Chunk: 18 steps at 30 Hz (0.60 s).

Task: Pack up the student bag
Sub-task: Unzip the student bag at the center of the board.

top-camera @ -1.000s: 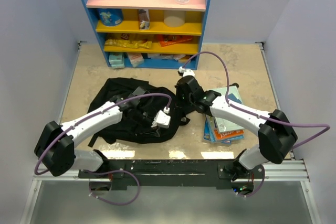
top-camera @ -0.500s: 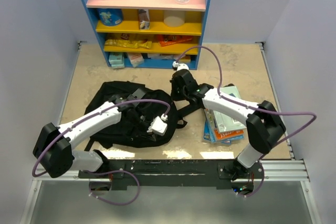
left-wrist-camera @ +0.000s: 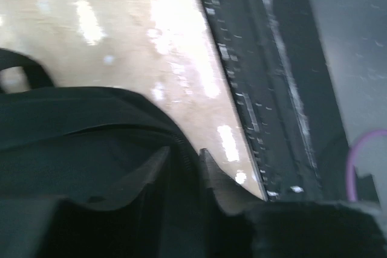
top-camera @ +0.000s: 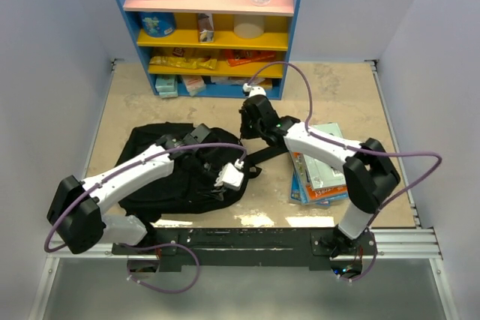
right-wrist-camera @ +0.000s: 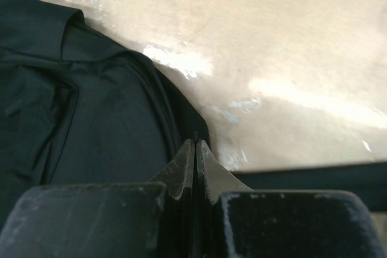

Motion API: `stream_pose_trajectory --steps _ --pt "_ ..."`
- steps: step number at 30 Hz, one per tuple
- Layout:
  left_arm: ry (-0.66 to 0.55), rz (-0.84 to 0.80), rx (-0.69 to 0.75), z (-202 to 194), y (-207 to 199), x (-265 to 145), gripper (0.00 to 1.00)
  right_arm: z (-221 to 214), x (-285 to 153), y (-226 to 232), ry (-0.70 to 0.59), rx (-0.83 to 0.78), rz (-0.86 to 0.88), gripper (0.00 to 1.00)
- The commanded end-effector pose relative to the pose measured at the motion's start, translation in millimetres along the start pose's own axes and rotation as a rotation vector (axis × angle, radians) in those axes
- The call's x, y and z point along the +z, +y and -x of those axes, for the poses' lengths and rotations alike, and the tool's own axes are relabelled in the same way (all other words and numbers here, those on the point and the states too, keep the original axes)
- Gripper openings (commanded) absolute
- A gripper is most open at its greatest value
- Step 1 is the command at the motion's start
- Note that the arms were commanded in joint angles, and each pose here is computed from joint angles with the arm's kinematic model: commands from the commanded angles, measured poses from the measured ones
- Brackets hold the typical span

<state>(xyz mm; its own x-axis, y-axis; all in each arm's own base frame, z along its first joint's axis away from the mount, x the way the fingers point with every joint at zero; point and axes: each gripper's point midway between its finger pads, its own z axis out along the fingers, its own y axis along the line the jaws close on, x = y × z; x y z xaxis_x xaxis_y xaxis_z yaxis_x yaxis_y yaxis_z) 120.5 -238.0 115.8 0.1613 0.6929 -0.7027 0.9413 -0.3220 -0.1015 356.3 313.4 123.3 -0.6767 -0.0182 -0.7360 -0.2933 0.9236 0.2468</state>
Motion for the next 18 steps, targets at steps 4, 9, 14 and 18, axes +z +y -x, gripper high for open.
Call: stream_pose_trajectory --steps 4,9,14,18 --pt "-0.151 0.286 -0.206 60.8 82.2 -34.1 0.53 18.9 -43.3 -29.6 -0.146 0.101 -0.079 0.00" --pt "-0.229 0.281 -0.326 79.2 96.8 -28.7 0.98 11.1 -47.6 -34.2 -0.136 0.131 -0.091 0.00" --pt "-0.229 0.331 -0.464 65.8 114.2 2.1 1.00 13.8 -49.4 -32.8 -0.139 0.135 -0.087 0.00" --pt "-0.231 0.416 -0.617 58.4 134.2 8.8 1.00 12.8 -51.6 -34.4 -0.140 0.137 -0.094 0.00"
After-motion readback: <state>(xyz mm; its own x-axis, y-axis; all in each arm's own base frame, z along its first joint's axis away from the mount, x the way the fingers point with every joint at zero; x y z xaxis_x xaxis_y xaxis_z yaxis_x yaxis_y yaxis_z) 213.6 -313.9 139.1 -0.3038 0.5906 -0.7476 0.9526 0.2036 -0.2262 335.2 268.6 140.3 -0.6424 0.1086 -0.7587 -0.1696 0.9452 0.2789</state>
